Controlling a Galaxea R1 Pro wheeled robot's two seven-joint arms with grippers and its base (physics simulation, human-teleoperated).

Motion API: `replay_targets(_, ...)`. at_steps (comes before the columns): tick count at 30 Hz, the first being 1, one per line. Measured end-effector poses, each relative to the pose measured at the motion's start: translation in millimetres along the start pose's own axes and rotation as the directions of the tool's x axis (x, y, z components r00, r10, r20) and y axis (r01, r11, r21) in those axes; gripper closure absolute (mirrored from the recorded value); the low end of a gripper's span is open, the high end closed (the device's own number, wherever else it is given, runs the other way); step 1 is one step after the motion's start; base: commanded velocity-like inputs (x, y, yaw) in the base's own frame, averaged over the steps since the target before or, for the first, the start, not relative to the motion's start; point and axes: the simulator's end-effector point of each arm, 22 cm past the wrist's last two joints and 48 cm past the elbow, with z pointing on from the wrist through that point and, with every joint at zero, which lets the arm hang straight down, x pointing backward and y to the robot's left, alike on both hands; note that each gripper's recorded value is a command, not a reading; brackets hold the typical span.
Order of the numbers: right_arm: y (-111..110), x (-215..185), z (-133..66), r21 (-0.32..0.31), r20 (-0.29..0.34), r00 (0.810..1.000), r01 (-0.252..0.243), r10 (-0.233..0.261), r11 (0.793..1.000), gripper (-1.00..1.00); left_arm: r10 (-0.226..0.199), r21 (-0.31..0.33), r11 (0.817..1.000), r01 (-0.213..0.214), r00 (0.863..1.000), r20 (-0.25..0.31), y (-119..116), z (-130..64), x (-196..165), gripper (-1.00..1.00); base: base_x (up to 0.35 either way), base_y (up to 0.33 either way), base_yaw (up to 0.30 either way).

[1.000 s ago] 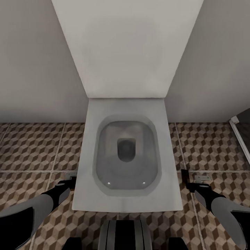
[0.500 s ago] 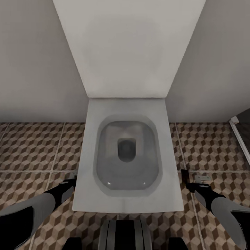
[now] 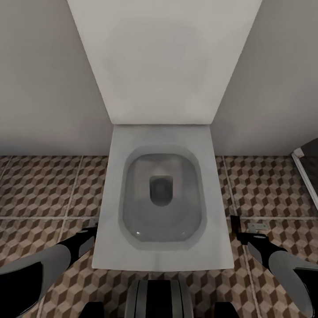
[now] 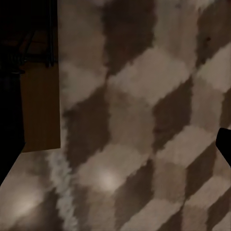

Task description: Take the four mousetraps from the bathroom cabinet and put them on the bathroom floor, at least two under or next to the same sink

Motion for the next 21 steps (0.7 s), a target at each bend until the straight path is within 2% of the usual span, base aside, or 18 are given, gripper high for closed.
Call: replay_targets(21,0.0,0.0,0.0,0.0,0.0,1.0,0.0,0.0,1.0,-1.0,0.0,0.0,1.0,0.0,1.0,0.0,-0.1,0.0,0.0,-1.0,0.0,0.0,0.0)
